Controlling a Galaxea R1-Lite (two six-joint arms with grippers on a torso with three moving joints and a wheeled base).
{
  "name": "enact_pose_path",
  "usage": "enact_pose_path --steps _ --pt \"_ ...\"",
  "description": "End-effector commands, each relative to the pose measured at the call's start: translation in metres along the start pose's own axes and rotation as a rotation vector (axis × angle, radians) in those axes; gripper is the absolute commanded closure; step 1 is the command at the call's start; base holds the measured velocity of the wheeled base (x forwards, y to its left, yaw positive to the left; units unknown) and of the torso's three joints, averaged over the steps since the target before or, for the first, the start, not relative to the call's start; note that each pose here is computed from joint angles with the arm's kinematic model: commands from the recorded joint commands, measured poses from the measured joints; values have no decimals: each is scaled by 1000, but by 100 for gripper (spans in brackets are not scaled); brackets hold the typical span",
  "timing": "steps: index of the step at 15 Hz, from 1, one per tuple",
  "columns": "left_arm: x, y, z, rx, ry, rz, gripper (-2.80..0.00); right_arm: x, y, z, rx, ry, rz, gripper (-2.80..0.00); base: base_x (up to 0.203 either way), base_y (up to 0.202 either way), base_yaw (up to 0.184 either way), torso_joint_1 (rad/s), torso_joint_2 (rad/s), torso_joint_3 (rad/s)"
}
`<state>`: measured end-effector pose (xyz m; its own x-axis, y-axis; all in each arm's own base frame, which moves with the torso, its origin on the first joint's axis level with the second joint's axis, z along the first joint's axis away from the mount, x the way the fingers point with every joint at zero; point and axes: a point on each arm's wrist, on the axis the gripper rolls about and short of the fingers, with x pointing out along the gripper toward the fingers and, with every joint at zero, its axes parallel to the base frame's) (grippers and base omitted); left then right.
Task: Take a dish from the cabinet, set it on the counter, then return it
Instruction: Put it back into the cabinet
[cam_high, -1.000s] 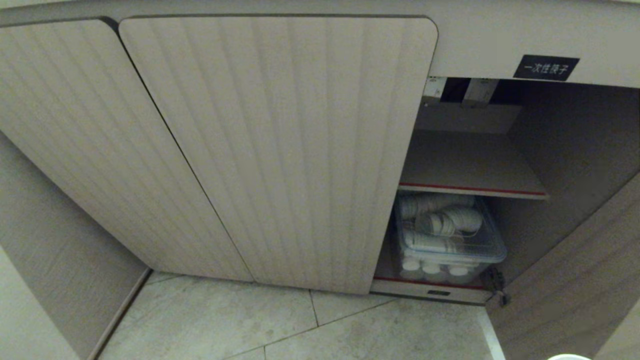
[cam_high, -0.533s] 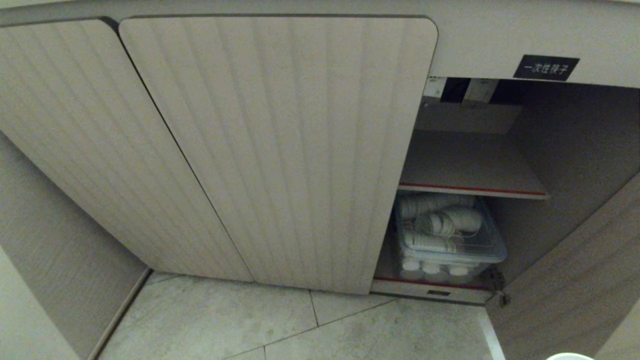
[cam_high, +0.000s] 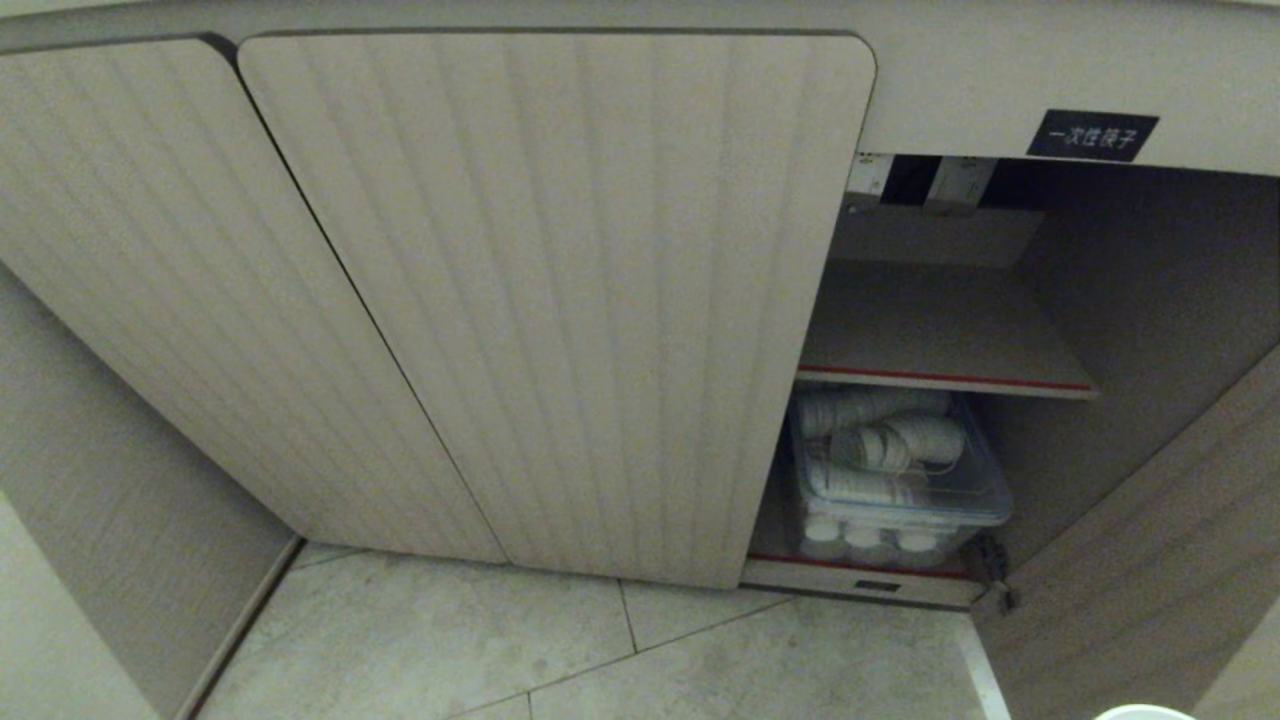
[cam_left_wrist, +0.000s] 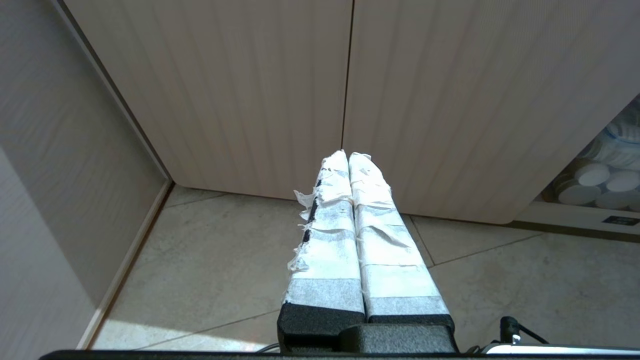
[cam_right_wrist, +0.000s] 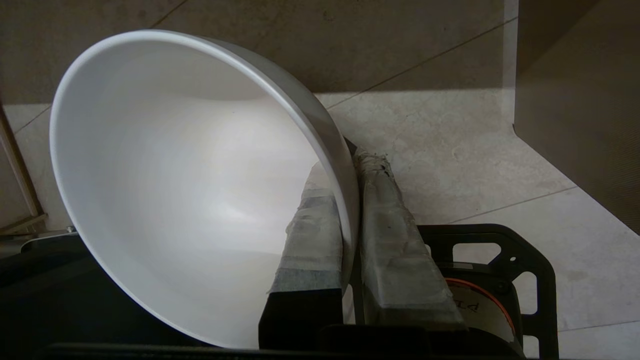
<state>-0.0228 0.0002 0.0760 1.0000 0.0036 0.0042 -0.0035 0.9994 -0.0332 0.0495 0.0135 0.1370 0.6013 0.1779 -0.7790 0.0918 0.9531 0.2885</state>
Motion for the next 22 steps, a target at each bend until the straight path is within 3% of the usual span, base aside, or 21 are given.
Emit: enact_pose_path --steps 1,22 --pt "0 0 0 -1 -2 1 0 0 0 -1 3 5 0 0 0 0 0 0 0 0" --pt "0 0 0 -1 -1 1 0 7 4 12 22 31 -27 0 0 0 0 0 0 0"
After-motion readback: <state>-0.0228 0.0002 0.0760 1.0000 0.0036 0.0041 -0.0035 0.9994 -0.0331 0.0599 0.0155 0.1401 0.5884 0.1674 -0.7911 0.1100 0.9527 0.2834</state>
